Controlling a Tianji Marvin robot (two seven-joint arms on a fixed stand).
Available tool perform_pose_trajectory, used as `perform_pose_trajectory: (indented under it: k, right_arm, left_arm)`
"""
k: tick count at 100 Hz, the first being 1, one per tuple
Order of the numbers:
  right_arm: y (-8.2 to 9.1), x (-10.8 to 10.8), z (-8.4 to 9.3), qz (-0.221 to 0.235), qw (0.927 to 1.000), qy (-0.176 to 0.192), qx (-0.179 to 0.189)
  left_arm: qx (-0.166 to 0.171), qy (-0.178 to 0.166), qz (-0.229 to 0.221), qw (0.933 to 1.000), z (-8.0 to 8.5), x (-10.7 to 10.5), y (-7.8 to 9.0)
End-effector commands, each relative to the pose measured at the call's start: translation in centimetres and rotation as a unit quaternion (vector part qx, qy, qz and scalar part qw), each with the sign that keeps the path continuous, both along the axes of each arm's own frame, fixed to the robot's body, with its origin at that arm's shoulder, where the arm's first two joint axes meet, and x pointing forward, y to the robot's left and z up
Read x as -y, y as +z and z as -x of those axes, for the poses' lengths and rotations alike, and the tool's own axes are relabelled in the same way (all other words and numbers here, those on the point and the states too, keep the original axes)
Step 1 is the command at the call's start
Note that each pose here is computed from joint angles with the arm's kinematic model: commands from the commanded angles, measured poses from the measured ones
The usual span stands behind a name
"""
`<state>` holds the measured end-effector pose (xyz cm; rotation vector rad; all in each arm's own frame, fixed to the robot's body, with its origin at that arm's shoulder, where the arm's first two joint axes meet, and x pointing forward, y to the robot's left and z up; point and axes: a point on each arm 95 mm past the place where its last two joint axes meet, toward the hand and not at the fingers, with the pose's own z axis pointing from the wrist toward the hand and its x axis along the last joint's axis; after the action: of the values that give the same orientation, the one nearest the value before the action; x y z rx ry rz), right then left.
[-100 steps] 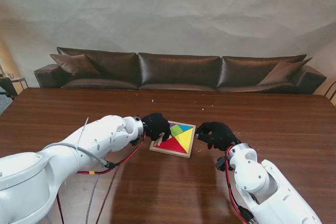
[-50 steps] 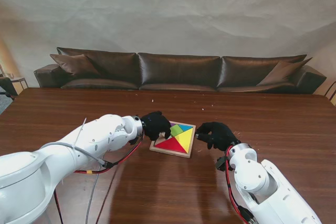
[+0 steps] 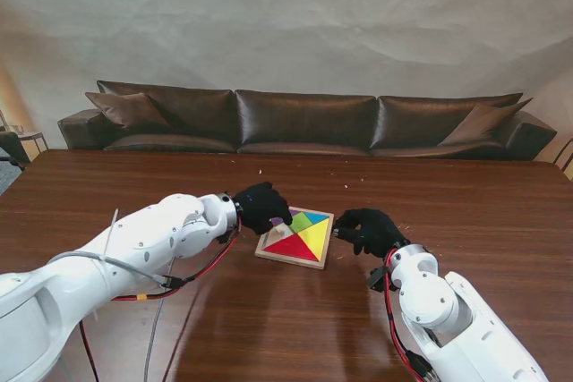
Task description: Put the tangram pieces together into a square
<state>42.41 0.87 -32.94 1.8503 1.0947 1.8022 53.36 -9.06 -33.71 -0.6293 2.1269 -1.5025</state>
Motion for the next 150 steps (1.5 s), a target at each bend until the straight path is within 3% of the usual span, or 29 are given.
perform_pose_trajectory:
  k: [1,35,150]
  right_arm:
    - [-0.3,-0.4,0.1,-0.003,0.9999,0.007,-0.007]
    - [-0.4,-0.6,0.0,-0.005,0.9999,0.009,-0.008]
    - [-0.5,-0.4,0.0,-0.016,0.9998,0.002,-0.014]
  left_arm:
    - [-0.011,0.012,-0.015,0.9998,0.0,-1.5,-0.4]
    - [-0.047,0.021,-0.037,0.998,1.2,-3.5,-1.1]
    - [-0.072,0.035,-0.02,0.9966,1.4,-2.9,-2.0]
